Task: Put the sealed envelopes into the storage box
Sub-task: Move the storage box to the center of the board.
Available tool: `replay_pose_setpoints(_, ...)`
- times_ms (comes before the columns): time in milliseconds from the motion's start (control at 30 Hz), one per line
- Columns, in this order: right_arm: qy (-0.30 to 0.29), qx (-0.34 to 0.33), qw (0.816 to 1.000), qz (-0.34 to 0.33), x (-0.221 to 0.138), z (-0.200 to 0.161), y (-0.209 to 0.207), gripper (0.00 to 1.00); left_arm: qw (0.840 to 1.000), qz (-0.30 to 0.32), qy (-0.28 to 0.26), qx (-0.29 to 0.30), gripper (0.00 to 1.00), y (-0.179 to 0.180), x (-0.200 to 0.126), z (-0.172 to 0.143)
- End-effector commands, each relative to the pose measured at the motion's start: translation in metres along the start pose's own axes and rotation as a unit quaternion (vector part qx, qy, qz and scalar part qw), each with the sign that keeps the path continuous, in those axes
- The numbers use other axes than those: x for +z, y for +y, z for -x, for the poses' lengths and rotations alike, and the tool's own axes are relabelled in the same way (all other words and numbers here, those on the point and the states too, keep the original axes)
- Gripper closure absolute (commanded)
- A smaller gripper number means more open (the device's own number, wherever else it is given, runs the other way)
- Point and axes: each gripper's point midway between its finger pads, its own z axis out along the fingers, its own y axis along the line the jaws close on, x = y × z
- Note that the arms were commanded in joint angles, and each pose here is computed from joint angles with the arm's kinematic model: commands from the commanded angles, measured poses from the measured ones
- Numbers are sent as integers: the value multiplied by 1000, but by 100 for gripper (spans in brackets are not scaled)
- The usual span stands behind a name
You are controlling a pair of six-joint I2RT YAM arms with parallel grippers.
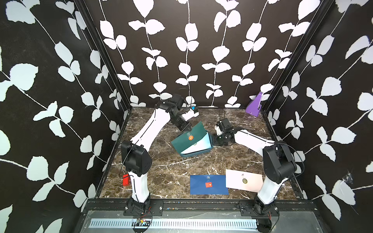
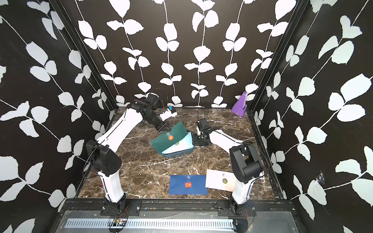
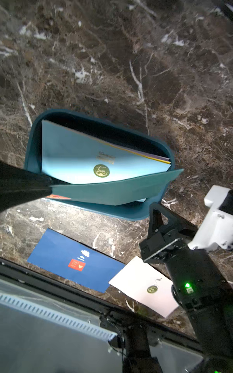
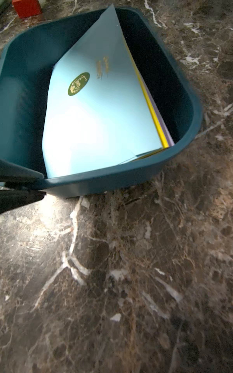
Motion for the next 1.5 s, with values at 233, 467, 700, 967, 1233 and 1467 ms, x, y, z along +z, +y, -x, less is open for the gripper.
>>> replay_pose_setpoints(233, 25, -18, 999, 28, -12, -9, 13, 95, 995, -13, 68, 74, 100, -3, 21, -9)
replay_pose_setpoints(467, 25, -15, 999, 39, -10, -6, 20, 95, 990, -9, 111, 88, 100, 8, 50, -20)
replay_pose_setpoints(700, 32, -19, 998, 43, -7, -10, 28, 95, 991, 22, 102, 87, 100, 25, 65, -11)
replay_pose_setpoints(967, 35, -16, 998, 45, -4, -15, 32, 94, 990, 9, 95, 101, 100, 20, 68, 1)
replay_pose_setpoints(1233, 25, 6, 999, 41, -4, -12, 29, 94, 985, -1, 140, 96, 100, 21, 92, -21)
replay_pose_setpoints(1467, -5, 45, 998, 38, -5, -2, 29, 93, 984, 2, 156, 81, 100, 26, 106, -30)
